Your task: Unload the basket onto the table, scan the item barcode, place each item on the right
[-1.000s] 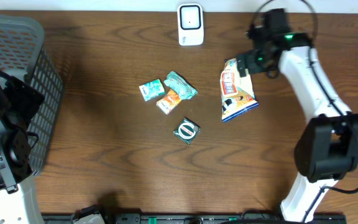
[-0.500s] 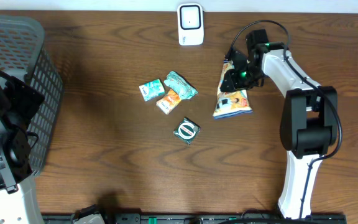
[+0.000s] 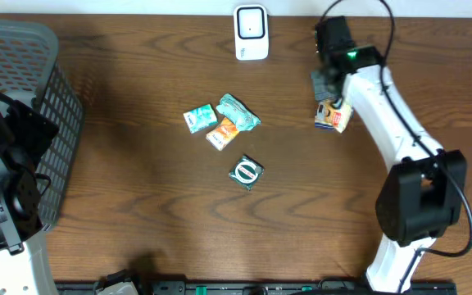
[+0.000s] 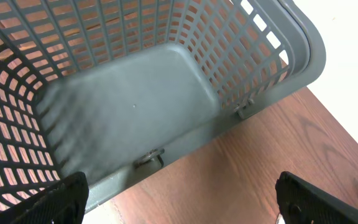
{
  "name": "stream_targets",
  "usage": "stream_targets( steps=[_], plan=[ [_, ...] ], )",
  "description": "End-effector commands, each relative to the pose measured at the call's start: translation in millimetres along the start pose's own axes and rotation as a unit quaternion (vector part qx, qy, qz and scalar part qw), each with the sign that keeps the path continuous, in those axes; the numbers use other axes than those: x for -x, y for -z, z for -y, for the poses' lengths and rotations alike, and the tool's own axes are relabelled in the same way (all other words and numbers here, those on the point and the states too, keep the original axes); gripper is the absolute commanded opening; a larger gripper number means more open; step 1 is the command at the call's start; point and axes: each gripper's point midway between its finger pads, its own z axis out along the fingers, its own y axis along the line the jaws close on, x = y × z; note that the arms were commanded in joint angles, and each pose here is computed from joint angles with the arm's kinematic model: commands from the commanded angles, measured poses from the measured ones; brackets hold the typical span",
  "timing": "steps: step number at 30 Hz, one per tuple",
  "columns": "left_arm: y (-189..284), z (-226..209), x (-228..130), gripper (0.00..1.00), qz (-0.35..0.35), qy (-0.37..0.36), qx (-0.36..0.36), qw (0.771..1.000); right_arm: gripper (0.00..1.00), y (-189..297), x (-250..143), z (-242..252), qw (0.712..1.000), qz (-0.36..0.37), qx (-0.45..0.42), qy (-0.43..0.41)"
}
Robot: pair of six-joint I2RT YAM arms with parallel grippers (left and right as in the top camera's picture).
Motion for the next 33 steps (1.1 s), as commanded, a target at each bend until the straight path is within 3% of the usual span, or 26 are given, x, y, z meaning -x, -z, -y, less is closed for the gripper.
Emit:
stream_targets(
  steps=[1, 5, 7, 8, 9, 11, 14, 15, 20, 26, 29, 31, 33],
  plan=[
    [0, -2, 1, 0.95, 0.001, 0.005, 0.004, 1.000, 0.01, -10, -12, 18, 0.990, -0.016, -0.140, 0.021],
    [0, -2, 1, 0.95, 0.001, 0.005, 0.004, 1.000, 0.01, -28, -30, -20, 0.988, -0.048, -0.131, 0.072],
    [0, -2, 1, 0.95, 0.001, 0.005, 0.004, 1.000, 0.07, -34, -39, -50, 0.987, -0.057, -0.109, 0.101],
    [0, -2, 1, 0.95, 0.001, 0.005, 0.004, 1.000, 0.18, -35, -44, -66, 0.987, -0.060, -0.094, 0.114],
    [0, -2, 1, 0.95, 0.001, 0.005, 0.004, 1.000, 0.39, -32, -48, -86, 0.986, -0.058, -0.082, 0.133],
    [0, -2, 1, 0.95, 0.001, 0.005, 0.004, 1.000, 0.62, -24, -49, -104, 0.985, -0.045, -0.074, 0.150],
    [0, -2, 1, 0.95, 0.001, 0.005, 0.004, 1.000, 0.83, 4, -43, -149, 0.984, -0.011, -0.030, 0.173],
    [0, -2, 1, 0.95, 0.001, 0.005, 0.004, 1.000, 0.86, 14, -41, -165, 0.984, -0.004, -0.003, 0.180],
    [0, -2, 1, 0.95, 0.001, 0.005, 0.004, 1.000, 0.80, 65, -24, -223, 0.973, 0.038, 0.104, 0.203],
    [0, -2, 1, 0.95, 0.001, 0.005, 0.004, 1.000, 0.83, 85, 18, -159, 0.984, 0.057, 0.026, 0.166],
    [0, -2, 1, 0.95, 0.001, 0.005, 0.004, 1.000, 0.83, 67, 19, -129, 0.983, 0.010, 0.087, 0.163],
    [0, -2, 1, 0.95, 0.001, 0.005, 0.004, 1.000, 0.50, 59, -2, -128, 0.965, -0.052, 0.204, 0.158],
    [0, -2, 1, 0.95, 0.001, 0.005, 0.004, 1.000, 0.24, 60, -21, -127, 0.940, -0.101, 0.295, 0.136]
  ],
)
